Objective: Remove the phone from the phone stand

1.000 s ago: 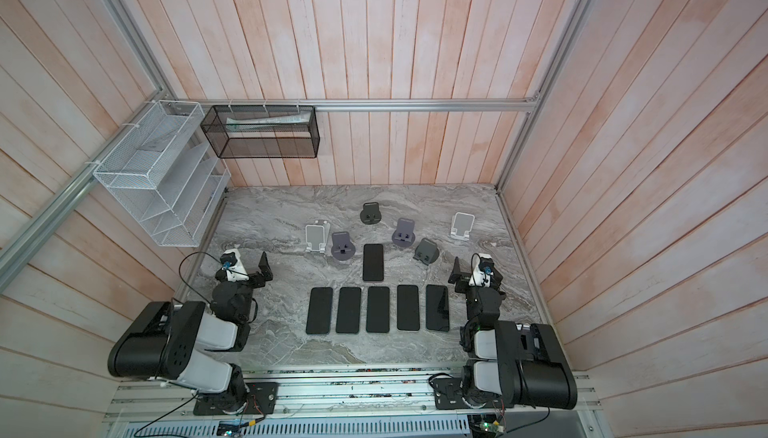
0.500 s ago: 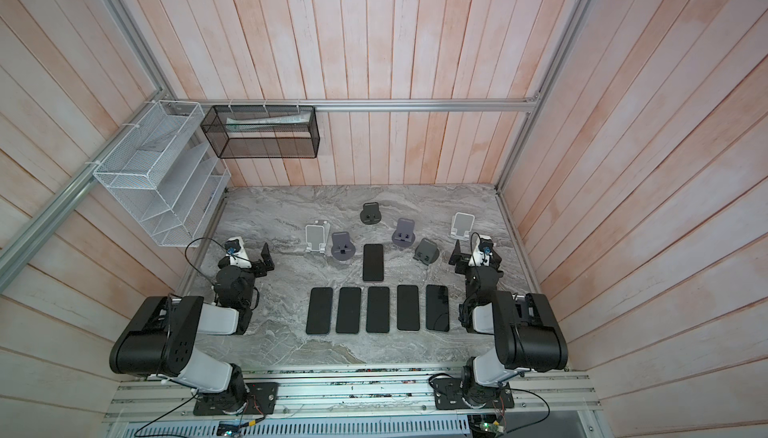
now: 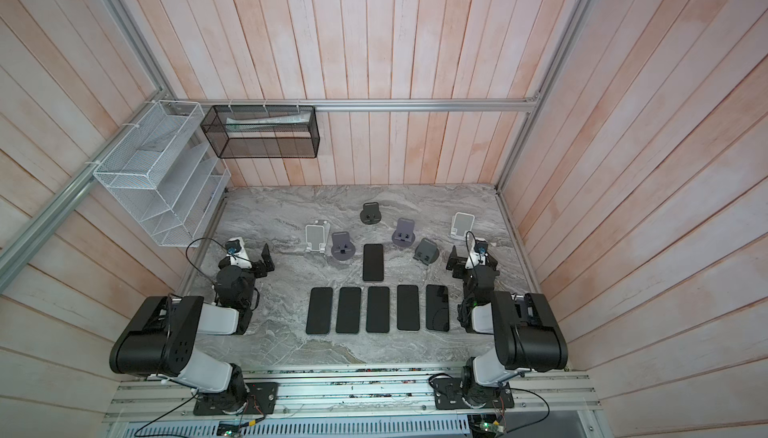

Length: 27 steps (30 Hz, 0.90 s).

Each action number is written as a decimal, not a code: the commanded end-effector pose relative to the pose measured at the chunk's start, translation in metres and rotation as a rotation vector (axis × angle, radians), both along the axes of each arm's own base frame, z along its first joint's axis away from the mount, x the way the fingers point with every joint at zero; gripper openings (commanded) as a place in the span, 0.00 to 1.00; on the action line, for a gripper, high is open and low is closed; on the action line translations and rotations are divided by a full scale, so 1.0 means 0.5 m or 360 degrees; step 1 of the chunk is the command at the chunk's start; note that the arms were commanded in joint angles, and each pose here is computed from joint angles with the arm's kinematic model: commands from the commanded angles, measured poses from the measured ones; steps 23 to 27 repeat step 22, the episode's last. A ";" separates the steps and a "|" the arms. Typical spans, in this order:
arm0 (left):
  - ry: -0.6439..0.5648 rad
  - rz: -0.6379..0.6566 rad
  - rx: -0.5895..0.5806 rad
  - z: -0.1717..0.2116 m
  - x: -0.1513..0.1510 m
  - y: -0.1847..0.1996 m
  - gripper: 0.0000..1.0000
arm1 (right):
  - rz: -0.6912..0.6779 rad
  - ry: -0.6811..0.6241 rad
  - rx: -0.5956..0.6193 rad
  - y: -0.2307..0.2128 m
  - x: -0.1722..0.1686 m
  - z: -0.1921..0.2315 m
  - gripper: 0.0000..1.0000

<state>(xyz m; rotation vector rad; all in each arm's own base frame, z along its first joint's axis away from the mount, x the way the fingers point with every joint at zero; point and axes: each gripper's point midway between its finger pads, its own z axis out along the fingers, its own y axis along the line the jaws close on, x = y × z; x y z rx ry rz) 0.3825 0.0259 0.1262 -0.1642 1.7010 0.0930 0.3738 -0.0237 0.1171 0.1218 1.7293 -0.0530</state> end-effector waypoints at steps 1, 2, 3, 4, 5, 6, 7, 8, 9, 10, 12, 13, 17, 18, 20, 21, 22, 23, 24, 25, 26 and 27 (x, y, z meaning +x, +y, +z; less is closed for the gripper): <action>-0.0012 0.0010 0.0006 0.008 0.004 0.001 1.00 | 0.0008 -0.0019 -0.0050 0.005 0.007 0.014 0.98; -0.0011 0.0011 0.0006 0.007 0.004 0.001 1.00 | 0.0011 -0.0020 -0.0050 0.006 0.007 0.014 0.98; -0.0009 0.0011 0.0006 0.006 0.004 0.002 1.00 | 0.0010 -0.0021 -0.0050 0.006 0.007 0.014 0.98; -0.0010 0.0011 0.0006 0.006 0.004 0.001 1.00 | 0.0012 -0.0018 -0.0049 0.006 0.006 0.013 0.98; -0.0011 0.0011 0.0006 0.007 0.004 0.001 1.00 | 0.0012 -0.0019 -0.0049 0.007 0.007 0.013 0.98; -0.0011 0.0012 0.0006 0.007 0.004 0.002 1.00 | 0.0010 -0.0019 -0.0051 0.006 0.007 0.014 0.98; -0.0013 0.0010 0.0006 0.008 0.004 0.001 1.00 | 0.0013 -0.0020 -0.0050 0.007 0.007 0.014 0.98; -0.0012 0.0012 0.0006 0.007 0.004 0.001 1.00 | 0.0010 -0.0021 -0.0050 0.006 0.007 0.014 0.98; -0.0012 0.0011 0.0006 0.008 0.005 0.001 1.00 | 0.0007 -0.0023 -0.0050 0.006 0.006 0.014 0.98; -0.0012 0.0010 0.0006 0.007 0.004 0.001 1.00 | 0.0004 -0.0024 -0.0052 0.005 0.005 0.014 0.98; -0.0011 0.0010 0.0007 0.007 0.004 0.001 1.00 | 0.0000 -0.0024 -0.0054 0.005 0.006 0.014 0.98; -0.0010 0.0010 0.0007 0.007 0.004 0.001 1.00 | 0.0000 -0.0017 -0.0050 0.005 0.008 0.013 0.98; -0.0010 0.0010 0.0006 0.007 0.004 0.001 1.00 | -0.0002 -0.0006 -0.0037 0.003 0.011 0.011 0.98; -0.0012 0.0010 0.0006 0.007 0.004 0.001 1.00 | -0.0002 -0.0005 -0.0037 0.003 0.011 0.011 0.98; -0.0013 0.0012 0.0006 0.008 0.004 0.001 1.00 | 0.0000 -0.0007 -0.0040 0.004 0.010 0.012 0.98; -0.0011 0.0010 0.0006 0.007 0.005 0.001 1.00 | -0.0001 -0.0010 -0.0040 0.003 0.009 0.013 0.98; -0.0011 0.0011 0.0006 0.007 0.004 0.001 1.00 | -0.0001 -0.0012 -0.0042 0.004 0.009 0.013 0.98; -0.0011 0.0011 0.0006 0.007 0.004 0.001 1.00 | -0.0001 -0.0012 -0.0042 0.004 0.009 0.013 0.98; -0.0011 0.0011 0.0006 0.007 0.004 0.001 1.00 | -0.0001 -0.0012 -0.0042 0.004 0.009 0.013 0.98; -0.0011 0.0011 0.0006 0.007 0.004 0.001 1.00 | -0.0001 -0.0012 -0.0042 0.004 0.009 0.013 0.98; -0.0011 0.0011 0.0006 0.007 0.004 0.001 1.00 | -0.0001 -0.0012 -0.0042 0.004 0.009 0.013 0.98; -0.0011 0.0011 0.0006 0.007 0.004 0.001 1.00 | -0.0001 -0.0012 -0.0042 0.004 0.009 0.013 0.98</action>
